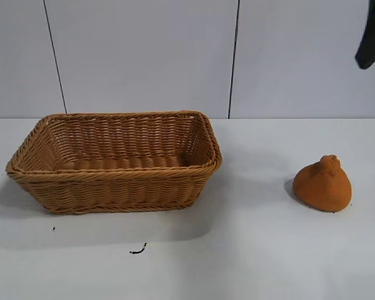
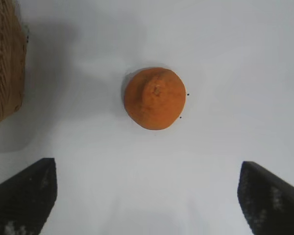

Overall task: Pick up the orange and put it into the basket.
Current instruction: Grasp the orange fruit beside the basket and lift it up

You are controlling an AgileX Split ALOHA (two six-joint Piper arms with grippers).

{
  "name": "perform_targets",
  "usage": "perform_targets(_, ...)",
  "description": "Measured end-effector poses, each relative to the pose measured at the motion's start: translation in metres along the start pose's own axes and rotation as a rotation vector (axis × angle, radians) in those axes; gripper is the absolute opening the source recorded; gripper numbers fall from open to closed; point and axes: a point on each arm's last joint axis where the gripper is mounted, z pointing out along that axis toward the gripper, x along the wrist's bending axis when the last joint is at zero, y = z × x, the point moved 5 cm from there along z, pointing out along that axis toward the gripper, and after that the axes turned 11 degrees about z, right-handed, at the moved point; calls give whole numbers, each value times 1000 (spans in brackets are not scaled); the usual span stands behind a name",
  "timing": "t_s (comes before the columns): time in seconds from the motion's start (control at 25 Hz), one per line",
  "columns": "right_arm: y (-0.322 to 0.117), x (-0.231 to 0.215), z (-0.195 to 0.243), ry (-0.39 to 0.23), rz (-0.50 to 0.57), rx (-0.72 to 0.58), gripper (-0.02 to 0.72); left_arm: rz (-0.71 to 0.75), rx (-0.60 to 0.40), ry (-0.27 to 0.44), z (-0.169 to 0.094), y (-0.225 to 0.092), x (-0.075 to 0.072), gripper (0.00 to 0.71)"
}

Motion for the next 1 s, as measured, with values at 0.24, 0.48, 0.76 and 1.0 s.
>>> perform_targets(0.24,-7,-7,69,-35,12,163,694,0,0,0,0,0,0,666)
perform_targets(0.48,-7,-10,111,-45,19,184,694,0,0,0,0,0,0,666)
perform_targets(0.76,-2,-10,115,-42,35,150,602,0,0,0,0,0,0,666)
perform_targets(1.0,1,-11,115,-48,38,124,312,0,0,0,0,0,0,666)
